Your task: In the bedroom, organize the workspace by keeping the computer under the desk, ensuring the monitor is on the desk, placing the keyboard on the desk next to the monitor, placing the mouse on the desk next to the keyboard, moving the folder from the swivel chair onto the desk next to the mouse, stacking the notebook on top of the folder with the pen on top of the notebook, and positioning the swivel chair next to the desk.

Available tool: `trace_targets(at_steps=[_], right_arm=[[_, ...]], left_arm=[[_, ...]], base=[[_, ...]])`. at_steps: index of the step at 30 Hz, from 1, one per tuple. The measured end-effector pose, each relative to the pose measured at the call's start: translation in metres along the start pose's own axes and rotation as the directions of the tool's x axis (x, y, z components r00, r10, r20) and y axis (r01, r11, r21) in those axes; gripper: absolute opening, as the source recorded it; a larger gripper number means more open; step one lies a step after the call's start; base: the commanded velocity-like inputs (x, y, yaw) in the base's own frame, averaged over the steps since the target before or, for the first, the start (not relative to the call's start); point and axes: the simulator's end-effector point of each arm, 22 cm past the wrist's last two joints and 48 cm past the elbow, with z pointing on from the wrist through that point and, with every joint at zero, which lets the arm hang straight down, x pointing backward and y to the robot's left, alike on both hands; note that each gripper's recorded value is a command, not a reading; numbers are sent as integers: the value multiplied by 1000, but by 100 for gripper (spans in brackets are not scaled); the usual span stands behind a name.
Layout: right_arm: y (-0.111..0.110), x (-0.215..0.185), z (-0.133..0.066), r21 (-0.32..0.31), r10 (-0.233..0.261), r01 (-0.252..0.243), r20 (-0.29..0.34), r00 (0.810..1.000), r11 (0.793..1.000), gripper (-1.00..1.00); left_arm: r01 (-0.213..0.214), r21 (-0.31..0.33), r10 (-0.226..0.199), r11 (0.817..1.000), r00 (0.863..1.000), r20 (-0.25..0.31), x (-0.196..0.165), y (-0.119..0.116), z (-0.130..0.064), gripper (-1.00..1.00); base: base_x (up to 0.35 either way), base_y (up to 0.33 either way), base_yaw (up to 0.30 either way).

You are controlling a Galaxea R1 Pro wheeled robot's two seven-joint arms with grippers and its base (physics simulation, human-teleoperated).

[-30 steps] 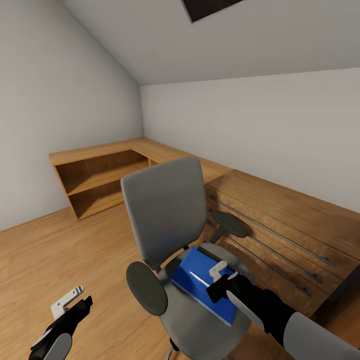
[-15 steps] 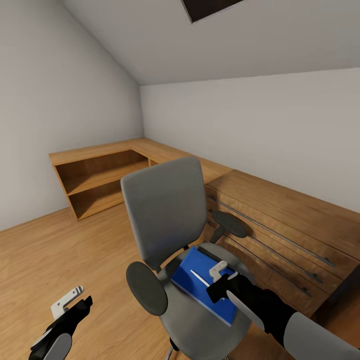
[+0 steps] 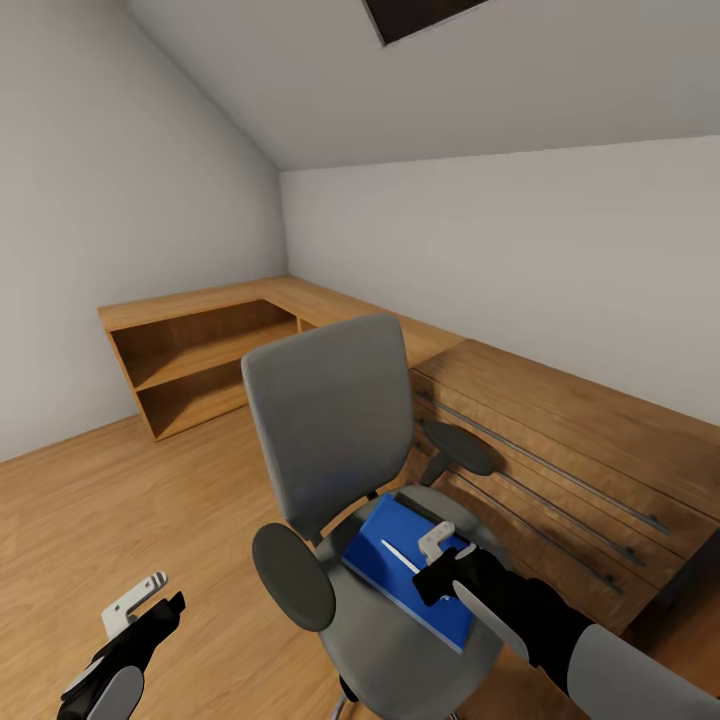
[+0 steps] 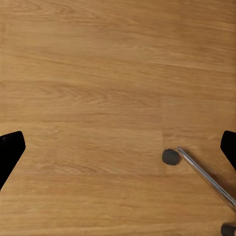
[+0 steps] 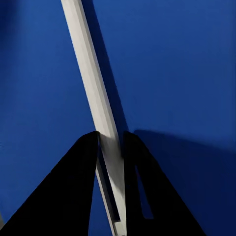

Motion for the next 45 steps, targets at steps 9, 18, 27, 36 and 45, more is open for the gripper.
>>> trace_targets(at_steps=[9, 18, 27, 36, 45], right_arm=[[0, -6, -9, -5, 5, -5, -2, 1000, 1000, -100], [-3, -18, -24, -5, 5, -5, 2, 1000, 1000, -100], [2, -45, -46, -20, -10, 10, 47, 999, 1000, -100], [7, -67, -67, -32, -18, 21, 80, 997, 999, -100], [-13, -92, -93, 62, -30, 22, 130, 991, 998, -100]], left_arm=[[-1, 1, 1, 1000, 1000, 1, -9, -3, -7, 100], [-2, 1, 2, 1000, 1000, 0, -22, -7, -17, 100], [-4, -1, 4, 1000, 1000, -1, -34, -11, -28, 100], [-6, -4, 6, 1000, 1000, 2, -48, -14, -38, 100], [-5, -5, 5, 1000, 1000, -1, -60, -18, -48, 100]], base=[[0, 0, 0], [0, 0, 0], [0, 0, 0], [0, 0, 0], [-224, 0, 0]])
